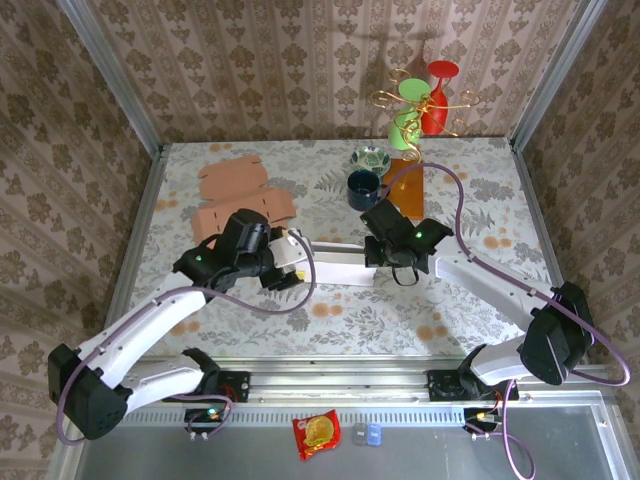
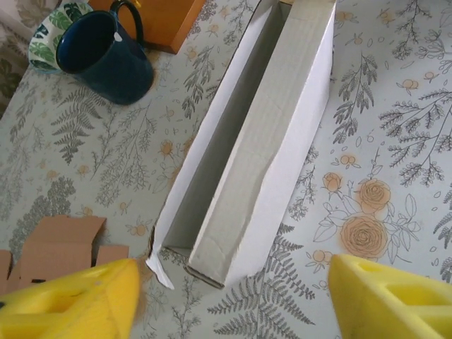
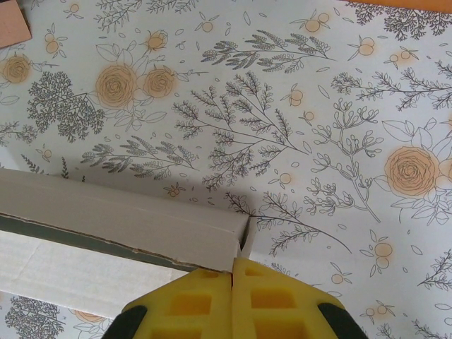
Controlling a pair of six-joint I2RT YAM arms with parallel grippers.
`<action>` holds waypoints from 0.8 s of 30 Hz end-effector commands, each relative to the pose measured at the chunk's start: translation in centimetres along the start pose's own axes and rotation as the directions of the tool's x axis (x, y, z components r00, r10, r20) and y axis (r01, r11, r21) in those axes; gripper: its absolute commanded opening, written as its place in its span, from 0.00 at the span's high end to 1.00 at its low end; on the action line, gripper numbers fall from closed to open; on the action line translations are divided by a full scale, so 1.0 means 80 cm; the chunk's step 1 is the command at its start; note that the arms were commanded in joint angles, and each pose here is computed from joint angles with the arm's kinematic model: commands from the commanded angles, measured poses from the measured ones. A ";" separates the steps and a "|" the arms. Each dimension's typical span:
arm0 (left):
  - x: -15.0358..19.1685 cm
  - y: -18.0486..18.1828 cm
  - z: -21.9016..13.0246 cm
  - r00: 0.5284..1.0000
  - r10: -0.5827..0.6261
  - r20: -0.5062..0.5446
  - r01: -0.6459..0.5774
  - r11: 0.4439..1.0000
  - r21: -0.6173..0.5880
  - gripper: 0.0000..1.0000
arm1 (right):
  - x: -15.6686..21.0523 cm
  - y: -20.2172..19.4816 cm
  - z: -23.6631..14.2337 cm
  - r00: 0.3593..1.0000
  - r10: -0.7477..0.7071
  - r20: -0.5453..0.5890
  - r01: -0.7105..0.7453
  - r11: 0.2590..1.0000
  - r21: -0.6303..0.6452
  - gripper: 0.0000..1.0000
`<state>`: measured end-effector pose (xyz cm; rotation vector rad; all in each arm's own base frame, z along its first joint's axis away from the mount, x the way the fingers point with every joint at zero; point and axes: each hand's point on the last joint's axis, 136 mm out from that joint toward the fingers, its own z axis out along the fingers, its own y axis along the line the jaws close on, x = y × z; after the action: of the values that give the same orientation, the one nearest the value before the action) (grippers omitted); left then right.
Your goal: Fold the paper box
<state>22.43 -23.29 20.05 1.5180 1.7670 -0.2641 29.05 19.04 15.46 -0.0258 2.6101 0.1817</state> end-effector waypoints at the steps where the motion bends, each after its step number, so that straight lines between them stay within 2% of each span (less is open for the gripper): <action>1: 0.006 0.019 0.013 0.999 0.023 -0.025 -0.024 1.000 -0.017 0.20 | 0.019 -0.013 0.001 0.999 0.002 -0.045 0.000 0.999 0.042 1.00; 6: 0.000 0.040 0.039 0.999 0.052 -0.015 -0.052 0.998 0.029 0.17 | 0.022 -0.015 0.004 0.999 0.002 -0.051 0.000 0.999 0.045 1.00; 10: 0.000 0.028 0.060 0.996 0.090 -0.026 -0.085 0.987 0.139 0.17 | 0.023 -0.014 0.005 0.999 0.001 -0.050 0.001 0.999 0.042 1.00; 17: 0.006 0.020 0.094 0.994 0.095 -0.062 -0.083 0.981 0.178 0.19 | 0.018 -0.009 0.003 0.999 0.004 -0.041 -0.003 1.000 0.027 1.00; 20: 0.005 0.014 0.103 0.990 0.118 -0.082 -0.101 0.977 0.189 0.24 | 0.017 -0.009 0.003 0.999 0.001 -0.044 0.001 1.000 0.026 1.00; 24: 0.004 0.013 0.109 0.990 0.102 -0.100 -0.082 0.979 0.188 0.42 | 0.016 -0.009 0.001 0.999 -0.001 -0.041 0.002 1.000 0.024 1.00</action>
<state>26.51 -27.61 13.25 1.7796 1.8060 -0.3218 29.03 19.04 15.45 -0.0264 2.6103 0.1820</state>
